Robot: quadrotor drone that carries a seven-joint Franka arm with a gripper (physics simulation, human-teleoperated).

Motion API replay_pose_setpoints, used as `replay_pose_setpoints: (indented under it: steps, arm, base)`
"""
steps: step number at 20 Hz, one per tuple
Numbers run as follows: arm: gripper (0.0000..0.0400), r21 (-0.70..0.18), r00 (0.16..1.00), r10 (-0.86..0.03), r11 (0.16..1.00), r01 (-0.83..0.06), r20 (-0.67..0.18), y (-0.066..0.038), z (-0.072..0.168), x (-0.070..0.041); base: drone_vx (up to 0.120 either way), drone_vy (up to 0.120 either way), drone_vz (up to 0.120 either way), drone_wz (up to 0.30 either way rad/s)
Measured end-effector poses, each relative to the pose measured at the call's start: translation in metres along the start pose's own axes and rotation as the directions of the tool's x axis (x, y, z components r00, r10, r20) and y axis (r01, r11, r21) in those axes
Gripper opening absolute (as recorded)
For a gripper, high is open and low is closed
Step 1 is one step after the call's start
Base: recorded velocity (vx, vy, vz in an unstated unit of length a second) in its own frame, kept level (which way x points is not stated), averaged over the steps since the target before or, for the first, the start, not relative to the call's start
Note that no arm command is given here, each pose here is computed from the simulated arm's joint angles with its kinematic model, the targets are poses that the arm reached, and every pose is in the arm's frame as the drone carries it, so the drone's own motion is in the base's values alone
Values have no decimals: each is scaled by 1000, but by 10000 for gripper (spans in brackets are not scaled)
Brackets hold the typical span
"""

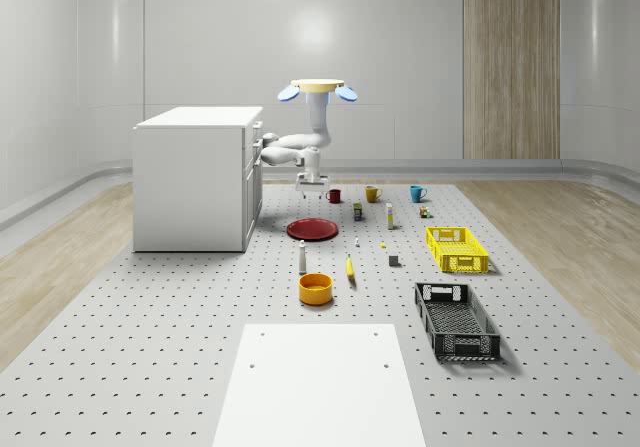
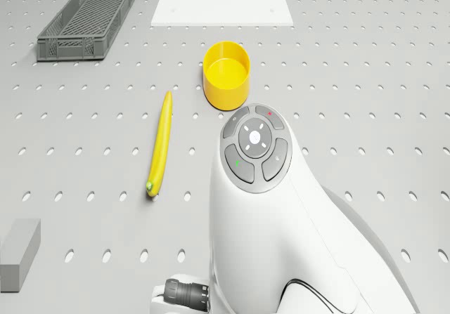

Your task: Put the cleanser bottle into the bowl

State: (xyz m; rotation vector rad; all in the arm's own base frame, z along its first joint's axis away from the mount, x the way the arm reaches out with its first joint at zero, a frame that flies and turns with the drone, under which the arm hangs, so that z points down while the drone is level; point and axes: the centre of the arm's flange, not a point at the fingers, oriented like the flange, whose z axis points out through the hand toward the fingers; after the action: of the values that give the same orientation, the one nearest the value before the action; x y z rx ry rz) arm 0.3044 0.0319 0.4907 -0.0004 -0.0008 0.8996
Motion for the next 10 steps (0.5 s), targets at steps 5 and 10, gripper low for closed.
replay_pose_setpoints:
  steps: [5, 10]
  arm:
    - [400, 0, 998, -66, 998, 66, 1, -13, 0, -14]
    - [400, 1, 995, -95, 995, 95, 1, -19, 0, -20]
  base:
    - [120, 120, 0, 0]
    - [120, 120, 0, 0]
